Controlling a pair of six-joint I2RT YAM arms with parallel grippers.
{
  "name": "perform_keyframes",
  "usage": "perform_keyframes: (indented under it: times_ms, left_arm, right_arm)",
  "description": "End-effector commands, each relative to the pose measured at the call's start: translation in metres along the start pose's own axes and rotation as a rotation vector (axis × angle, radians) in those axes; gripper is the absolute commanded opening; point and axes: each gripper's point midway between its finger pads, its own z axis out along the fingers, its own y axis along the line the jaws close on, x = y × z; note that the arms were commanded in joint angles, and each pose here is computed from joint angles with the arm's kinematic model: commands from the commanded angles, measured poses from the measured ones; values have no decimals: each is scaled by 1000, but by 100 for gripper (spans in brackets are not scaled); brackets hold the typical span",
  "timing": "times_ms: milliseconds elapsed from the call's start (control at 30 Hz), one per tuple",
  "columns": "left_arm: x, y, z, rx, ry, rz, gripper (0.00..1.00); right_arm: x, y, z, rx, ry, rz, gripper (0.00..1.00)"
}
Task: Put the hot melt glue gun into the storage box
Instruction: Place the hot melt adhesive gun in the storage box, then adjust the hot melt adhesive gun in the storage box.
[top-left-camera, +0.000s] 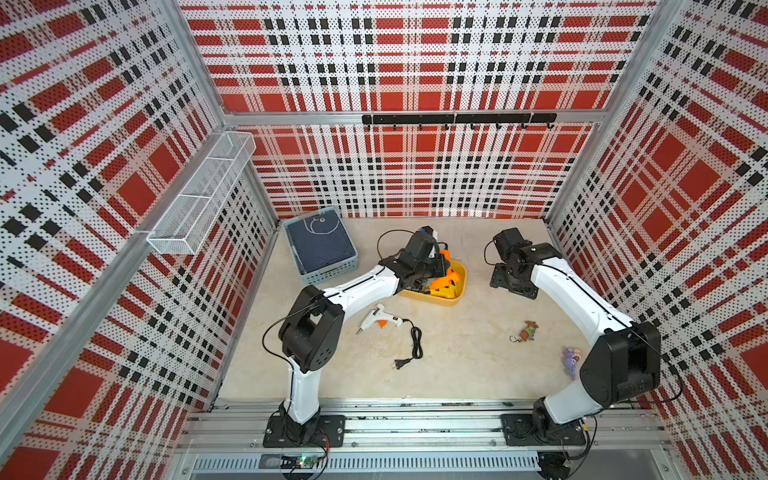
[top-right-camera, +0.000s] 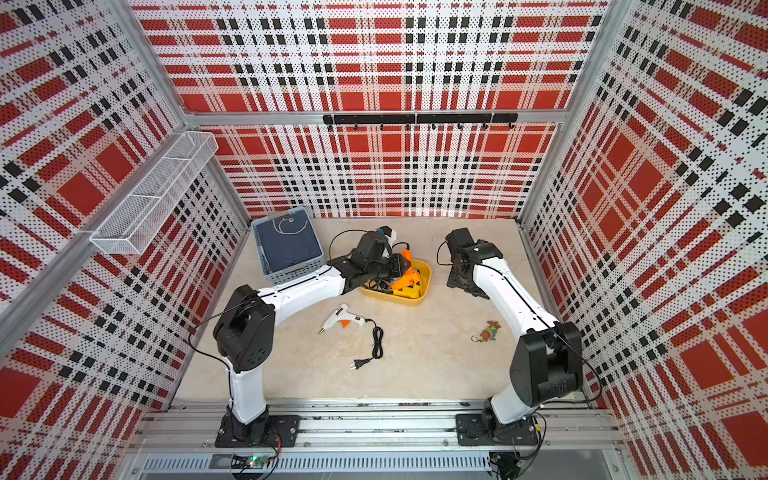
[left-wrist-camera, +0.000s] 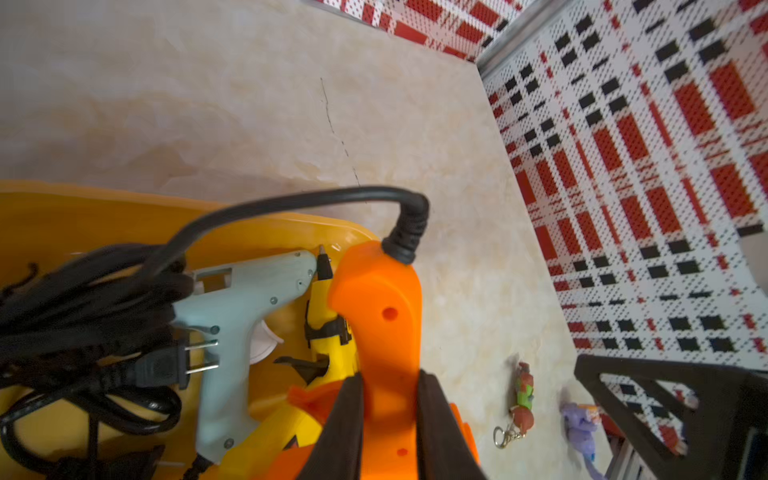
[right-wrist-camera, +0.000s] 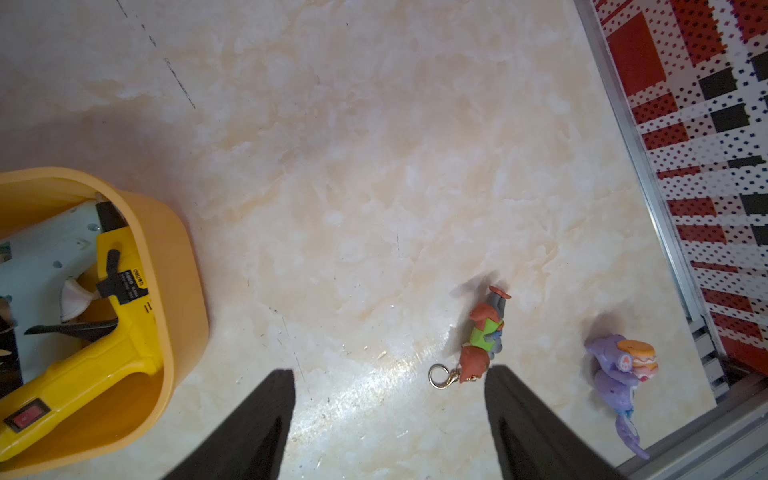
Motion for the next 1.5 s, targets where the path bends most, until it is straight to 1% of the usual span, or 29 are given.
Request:
perform_keyframes:
  times_ms: [0,167,267,333,433,567,600,667,700,767,900,1000,1067,1167,1200,1233,1333,1467]
  left_arm:
    - [36,-2,17,-60,160,157,3]
    - [70,2,39,-124,303,282,3]
    - [90,14,46,-162,367,292,3]
    - [99,22,49,-182,388,282,3]
    - [100,33,51,-217,386,267,3]
    - [86,43,50,-251,355,230,2]
    - [81,43,48,-252,344,226,4]
    - [69,35,43,-233,316,224,16]
    - [63,29,41,-217,302,224,20]
    - [52,11,36,-174,276,228,31]
    - [45,-15,33,-101,264,236,37]
    - [49,-29,34,-46,282,238,44]
    - [55,-32,38,-27,297,236,51]
    - [60,-30,46,-34,309,240,55]
    - [60,-27,48,-51,306,246,59]
    - [60,-21,50,-79,304,261,60]
    - [57,-7,56,-157,294,301,60]
    - [54,1,60,-204,284,336,60]
  right_arm:
    - [-3,-6,-7,-11,-20,19,80]
    - [0,-9,-6,-4,-16,16,80]
    - [2,-10,-5,0,-12,16,80]
    - [3,-10,-4,-2,-12,17,80]
    - [4,-12,-4,-2,-10,20,80]
    - [4,-13,-3,0,-10,21,80]
    - [4,-13,-4,1,-10,21,80]
    - [3,-13,-4,1,-10,23,80]
    - [3,-13,-4,0,-11,22,80]
    - [2,-12,-4,-2,-13,24,80]
    - [2,-12,-3,0,-11,26,80]
    - [1,-13,-3,0,-12,28,80]
    - [1,-13,-3,1,-12,27,80]
    - [0,-14,-3,1,-12,30,80]
    - [0,-14,-3,2,-10,28,80]
    - [-1,-14,-4,1,-11,28,80]
    - [0,-15,-4,3,-8,25,80]
    - [0,-15,-3,2,-4,22,80]
